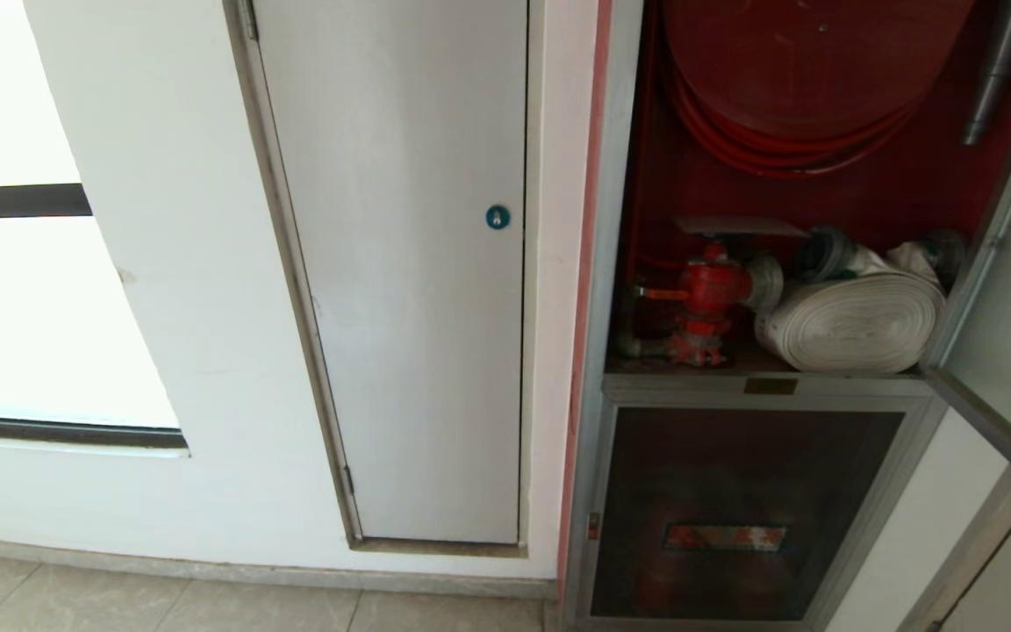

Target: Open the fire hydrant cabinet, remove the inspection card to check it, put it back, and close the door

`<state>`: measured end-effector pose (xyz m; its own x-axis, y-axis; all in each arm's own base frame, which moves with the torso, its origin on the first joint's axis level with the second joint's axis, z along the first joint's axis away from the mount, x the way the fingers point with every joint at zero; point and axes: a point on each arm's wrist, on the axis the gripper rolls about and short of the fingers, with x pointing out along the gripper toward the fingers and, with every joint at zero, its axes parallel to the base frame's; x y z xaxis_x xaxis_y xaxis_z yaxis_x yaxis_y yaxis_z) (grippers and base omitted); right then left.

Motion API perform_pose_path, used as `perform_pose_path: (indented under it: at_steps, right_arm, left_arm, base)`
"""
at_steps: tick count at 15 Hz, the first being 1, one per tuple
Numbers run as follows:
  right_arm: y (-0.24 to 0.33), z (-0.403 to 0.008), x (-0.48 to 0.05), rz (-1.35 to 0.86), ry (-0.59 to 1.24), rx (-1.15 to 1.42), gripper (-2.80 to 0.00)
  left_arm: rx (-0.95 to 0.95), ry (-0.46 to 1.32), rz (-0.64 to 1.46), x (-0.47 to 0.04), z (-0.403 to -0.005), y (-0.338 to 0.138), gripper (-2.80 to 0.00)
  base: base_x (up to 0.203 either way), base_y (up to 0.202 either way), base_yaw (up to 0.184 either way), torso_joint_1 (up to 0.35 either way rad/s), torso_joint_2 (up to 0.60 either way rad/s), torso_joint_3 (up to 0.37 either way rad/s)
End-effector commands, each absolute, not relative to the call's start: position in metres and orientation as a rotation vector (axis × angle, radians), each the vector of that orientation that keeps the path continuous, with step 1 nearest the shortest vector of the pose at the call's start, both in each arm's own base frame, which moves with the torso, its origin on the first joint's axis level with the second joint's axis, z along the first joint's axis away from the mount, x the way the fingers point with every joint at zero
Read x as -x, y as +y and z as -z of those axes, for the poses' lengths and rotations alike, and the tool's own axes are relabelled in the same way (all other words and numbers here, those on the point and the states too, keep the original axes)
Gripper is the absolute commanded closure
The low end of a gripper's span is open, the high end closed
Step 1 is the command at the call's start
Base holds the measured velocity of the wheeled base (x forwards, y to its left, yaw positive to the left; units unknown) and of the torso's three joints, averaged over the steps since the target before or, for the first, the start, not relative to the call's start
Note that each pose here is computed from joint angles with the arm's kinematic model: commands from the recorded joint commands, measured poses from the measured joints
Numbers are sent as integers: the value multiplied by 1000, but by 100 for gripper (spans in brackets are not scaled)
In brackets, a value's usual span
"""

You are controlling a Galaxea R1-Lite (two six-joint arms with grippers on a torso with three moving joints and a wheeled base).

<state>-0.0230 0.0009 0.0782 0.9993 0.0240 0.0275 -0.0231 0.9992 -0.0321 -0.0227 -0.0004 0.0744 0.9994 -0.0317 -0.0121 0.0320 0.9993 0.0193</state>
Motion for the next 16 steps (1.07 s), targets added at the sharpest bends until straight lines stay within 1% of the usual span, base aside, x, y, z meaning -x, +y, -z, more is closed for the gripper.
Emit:
perform_pose_path:
  at_steps: [1, 16]
  right_arm:
    - [1, -75, 23, -12, 4, 31, 0]
    - [1, -75, 23, -12, 0, -3, 0]
  left_arm:
    - [-20, 12, 32, 23, -74, 0, 0]
    - [-20, 12, 32, 23, -74, 0, 0]
  base:
    - [0, 0, 0, 0, 0, 0]
    - [0, 0, 0, 0, 0, 0]
